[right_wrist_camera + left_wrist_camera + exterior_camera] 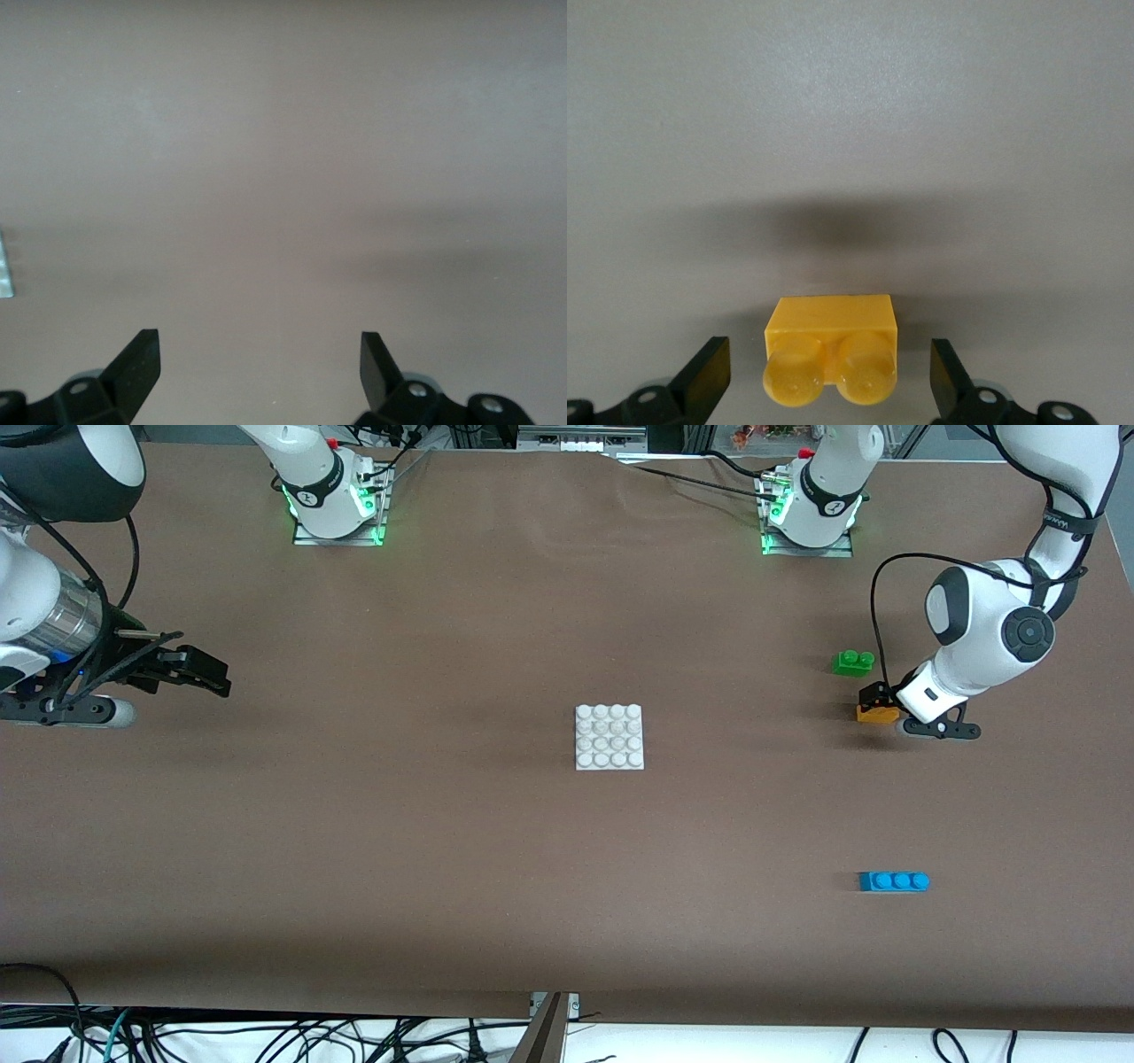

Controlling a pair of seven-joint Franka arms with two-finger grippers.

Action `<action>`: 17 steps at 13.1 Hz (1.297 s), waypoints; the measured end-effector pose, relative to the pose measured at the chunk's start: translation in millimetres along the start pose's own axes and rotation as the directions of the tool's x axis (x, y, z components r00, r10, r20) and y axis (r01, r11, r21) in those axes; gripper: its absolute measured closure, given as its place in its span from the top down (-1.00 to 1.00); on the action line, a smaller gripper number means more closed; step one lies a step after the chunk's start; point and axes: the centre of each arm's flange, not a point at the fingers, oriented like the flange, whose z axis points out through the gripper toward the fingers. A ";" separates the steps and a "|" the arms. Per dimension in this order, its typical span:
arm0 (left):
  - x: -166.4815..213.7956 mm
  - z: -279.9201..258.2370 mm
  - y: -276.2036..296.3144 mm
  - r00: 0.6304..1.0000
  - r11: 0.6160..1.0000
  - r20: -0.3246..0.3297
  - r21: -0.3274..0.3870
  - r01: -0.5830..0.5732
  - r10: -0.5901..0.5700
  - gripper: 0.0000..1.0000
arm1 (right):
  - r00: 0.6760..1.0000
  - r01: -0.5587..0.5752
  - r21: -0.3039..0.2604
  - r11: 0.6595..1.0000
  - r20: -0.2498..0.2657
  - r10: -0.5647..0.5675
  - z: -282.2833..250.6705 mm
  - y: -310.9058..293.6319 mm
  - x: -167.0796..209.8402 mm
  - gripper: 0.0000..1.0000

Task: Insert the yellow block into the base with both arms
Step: 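Carry the yellow brick with the left gripper over the white plate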

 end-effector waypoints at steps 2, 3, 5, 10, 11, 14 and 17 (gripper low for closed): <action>-0.4 0.5 0.1 1.000 1.000 0.001 0.000 0.000 0.000 0.84 | 1.000 0.003 -0.013 1.000 -0.002 -0.003 -0.1 0.0 0.0 1.00; -0.5 0.6 0.3 1.000 1.000 0.001 0.000 0.000 0.000 0.69 | 1.000 0.004 -0.014 1.000 -0.003 -0.004 -0.1 -0.4 0.0 1.00; -0.5 0.6 0.5 1.000 1.000 0.002 0.000 -0.001 0.001 0.60 | 1.000 0.005 -0.014 1.000 -0.003 -0.005 -0.1 -1.0 -0.1 1.00; -0.2 -0.1 1.1 1.000 1.000 0.000 0.000 -0.003 0.003 0.23 | 1.000 0.005 -0.014 1.000 -0.003 -0.005 -0.1 -1.3 -0.1 1.00; 0.1 -0.3 2.1 1.000 1.000 0.000 0.000 -0.005 0.005 0.23 | 1.000 0.005 -0.014 1.000 -0.003 -0.005 -0.1 -1.3 -0.1 1.00; 6.9 -22.1 9.7 1.000 1.000 0.007 -0.002 -0.022 0.022 0.23 | 1.000 0.005 -0.014 1.000 -0.003 -0.005 -0.2 -1.3 -0.1 1.00; 30.9 -95.6 29.0 0.998 0.999 0.050 -0.004 -0.045 0.045 0.23 | 1.000 0.005 -0.014 1.000 -0.004 -0.005 -0.2 -1.3 0.0 1.00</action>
